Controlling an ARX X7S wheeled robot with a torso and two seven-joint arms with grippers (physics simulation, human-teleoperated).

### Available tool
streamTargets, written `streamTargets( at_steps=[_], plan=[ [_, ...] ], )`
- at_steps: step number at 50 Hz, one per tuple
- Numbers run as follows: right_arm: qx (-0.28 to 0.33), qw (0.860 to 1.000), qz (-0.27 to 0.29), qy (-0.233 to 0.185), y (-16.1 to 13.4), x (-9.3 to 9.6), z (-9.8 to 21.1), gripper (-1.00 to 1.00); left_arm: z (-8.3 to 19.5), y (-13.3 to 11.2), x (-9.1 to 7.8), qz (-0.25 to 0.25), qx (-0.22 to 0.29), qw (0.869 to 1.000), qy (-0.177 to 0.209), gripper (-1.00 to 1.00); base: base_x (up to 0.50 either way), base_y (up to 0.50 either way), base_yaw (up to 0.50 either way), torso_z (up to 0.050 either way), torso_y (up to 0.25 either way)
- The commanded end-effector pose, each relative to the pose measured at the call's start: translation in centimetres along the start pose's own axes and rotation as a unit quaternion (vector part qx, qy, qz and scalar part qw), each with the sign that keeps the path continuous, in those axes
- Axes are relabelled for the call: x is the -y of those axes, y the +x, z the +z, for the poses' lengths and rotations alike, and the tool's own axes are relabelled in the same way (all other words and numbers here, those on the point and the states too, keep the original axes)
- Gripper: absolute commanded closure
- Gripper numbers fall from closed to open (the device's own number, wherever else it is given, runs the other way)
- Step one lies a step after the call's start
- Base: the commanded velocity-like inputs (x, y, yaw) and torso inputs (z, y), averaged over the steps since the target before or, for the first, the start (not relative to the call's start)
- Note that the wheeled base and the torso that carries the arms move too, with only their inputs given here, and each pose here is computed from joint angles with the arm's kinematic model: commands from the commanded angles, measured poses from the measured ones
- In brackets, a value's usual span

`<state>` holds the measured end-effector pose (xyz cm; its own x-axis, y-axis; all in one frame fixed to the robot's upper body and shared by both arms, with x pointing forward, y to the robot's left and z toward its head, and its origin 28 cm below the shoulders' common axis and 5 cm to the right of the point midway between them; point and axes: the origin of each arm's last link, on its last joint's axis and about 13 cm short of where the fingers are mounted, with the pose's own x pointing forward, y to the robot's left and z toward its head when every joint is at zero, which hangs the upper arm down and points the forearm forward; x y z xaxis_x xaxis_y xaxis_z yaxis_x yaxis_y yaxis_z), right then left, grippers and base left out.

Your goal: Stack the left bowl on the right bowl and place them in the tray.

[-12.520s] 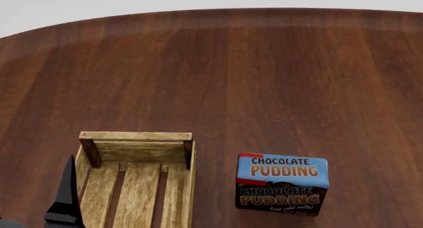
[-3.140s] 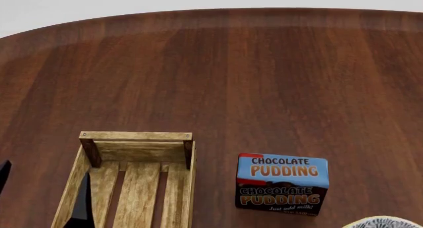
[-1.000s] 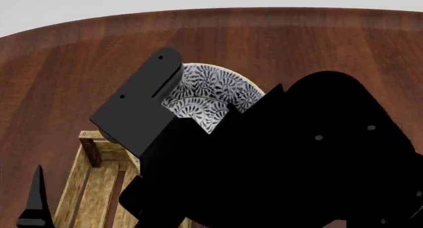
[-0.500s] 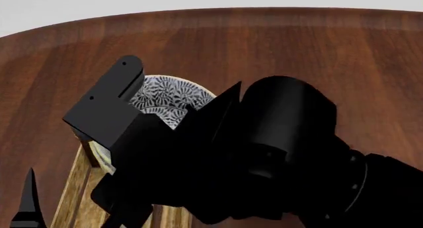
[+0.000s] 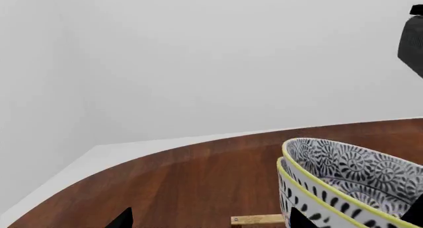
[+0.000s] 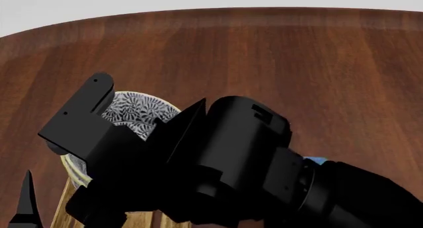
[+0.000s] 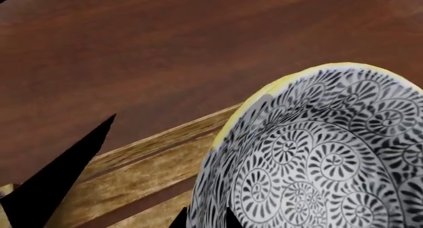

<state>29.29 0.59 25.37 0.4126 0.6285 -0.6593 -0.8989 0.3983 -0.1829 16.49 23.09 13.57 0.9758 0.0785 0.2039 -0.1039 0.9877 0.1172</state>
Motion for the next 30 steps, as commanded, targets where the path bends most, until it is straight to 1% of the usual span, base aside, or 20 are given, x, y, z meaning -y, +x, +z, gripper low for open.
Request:
streamTargets(
  at_steps=[1,14,30],
  plan=[
    [0.015,1.0,0.012,-0.008,1.4,-0.1,0.2,1.0,0.1,0.0,-0.1,0.001,0.001,1.0,0.0,-1.0,0.0,0.0,0.0,0.0,0.0],
    [-0.001,0.999,0.032,-0.005,3.2,-0.2,-0.6,1.0,0.3,0.1,-0.1,0.001,0.003,1.0,-0.001,-1.0,0.0,0.0,0.0,0.002,0.001],
    [-0.017,0.998,0.05,0.016,4.9,-0.5,-2.4,1.0,0.1,-0.2,0.0,0.001,0.001,1.0,0.002,-1.0,0.0,0.0,0.0,0.0,0.001]
  ],
)
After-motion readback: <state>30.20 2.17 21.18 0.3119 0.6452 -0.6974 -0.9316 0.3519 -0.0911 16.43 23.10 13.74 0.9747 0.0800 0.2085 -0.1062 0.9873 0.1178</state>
